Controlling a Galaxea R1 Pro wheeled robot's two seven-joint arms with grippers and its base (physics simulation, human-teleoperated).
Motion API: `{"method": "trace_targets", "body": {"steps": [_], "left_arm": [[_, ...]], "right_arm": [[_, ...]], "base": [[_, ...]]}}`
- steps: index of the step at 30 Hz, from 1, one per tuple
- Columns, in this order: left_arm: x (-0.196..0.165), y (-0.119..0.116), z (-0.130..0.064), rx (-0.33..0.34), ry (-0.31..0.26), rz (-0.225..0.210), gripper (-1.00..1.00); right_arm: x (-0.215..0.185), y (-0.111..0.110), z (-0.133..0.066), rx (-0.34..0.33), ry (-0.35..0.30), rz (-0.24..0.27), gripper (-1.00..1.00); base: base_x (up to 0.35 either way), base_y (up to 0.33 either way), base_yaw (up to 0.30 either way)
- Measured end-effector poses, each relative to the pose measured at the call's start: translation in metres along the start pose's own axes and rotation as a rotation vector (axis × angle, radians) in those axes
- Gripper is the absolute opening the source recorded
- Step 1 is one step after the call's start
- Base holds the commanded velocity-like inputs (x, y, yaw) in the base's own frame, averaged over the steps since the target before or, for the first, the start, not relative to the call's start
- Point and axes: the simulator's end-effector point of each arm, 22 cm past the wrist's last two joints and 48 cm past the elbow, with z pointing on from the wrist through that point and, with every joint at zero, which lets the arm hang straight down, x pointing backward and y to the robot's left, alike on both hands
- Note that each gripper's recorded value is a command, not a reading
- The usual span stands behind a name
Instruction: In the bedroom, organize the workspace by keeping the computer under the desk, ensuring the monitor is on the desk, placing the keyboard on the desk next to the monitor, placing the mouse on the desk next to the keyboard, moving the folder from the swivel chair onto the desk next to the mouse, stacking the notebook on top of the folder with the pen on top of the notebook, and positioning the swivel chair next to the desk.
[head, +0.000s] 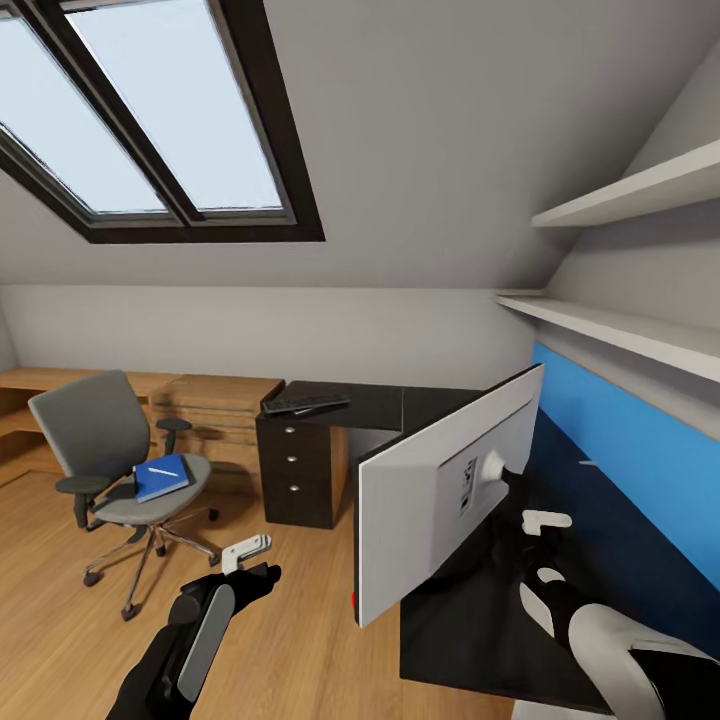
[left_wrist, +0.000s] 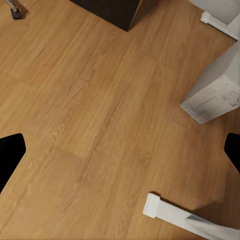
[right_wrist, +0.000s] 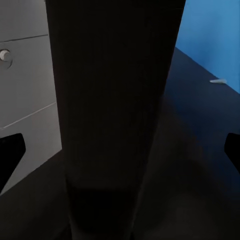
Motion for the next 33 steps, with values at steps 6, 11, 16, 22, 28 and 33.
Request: {"method": "trace_targets", "body": {"steps": [6,11,16,22,28,33], "left_arm": [[0.0001,0.0001,0.0001,0.0,0.0,0.0,1.0],[0.0001,-0.0003,0.0,0.001,0.0,0.0,1.0],[0.0003,-0.0005,0.0,0.001,0.001,0.0,1.0],[0.0004,-0.0005,0.0001,0.001,0.001,0.0,1.0],[0.0003,-0.0004,0.0,0.0,0.001,0.0,1.0],[0.0001,-0.0005,-0.0001,0.001,0.0,0.0,1.0]], "right_arm": [[0.0,0.0,0.0001,0.0,0.0,0.0,1.0],[-0.0002,0.0,0.0,0.0,-0.001,0.0,1.0],[-0.0002,0.0,0.0001,0.0,-0.001,0.0,1.0],[-0.0001,0.0001,0.0001,0.0,-0.001,0.0,1.0],[-0.0002,0.0001,0.0001,0.0,-0.001,0.0,1.0],[-0.0003,0.0001,0.0,0.0,-0.001,0.0,1.0]], "base": [[0.004,0.0,0.0],[0.033,0.0,0.0],[0.017,0.0,0.0],[0.003,0.0,0.0],[0.01,0.0,0.0],[0.069,0.0,0.0]]}}
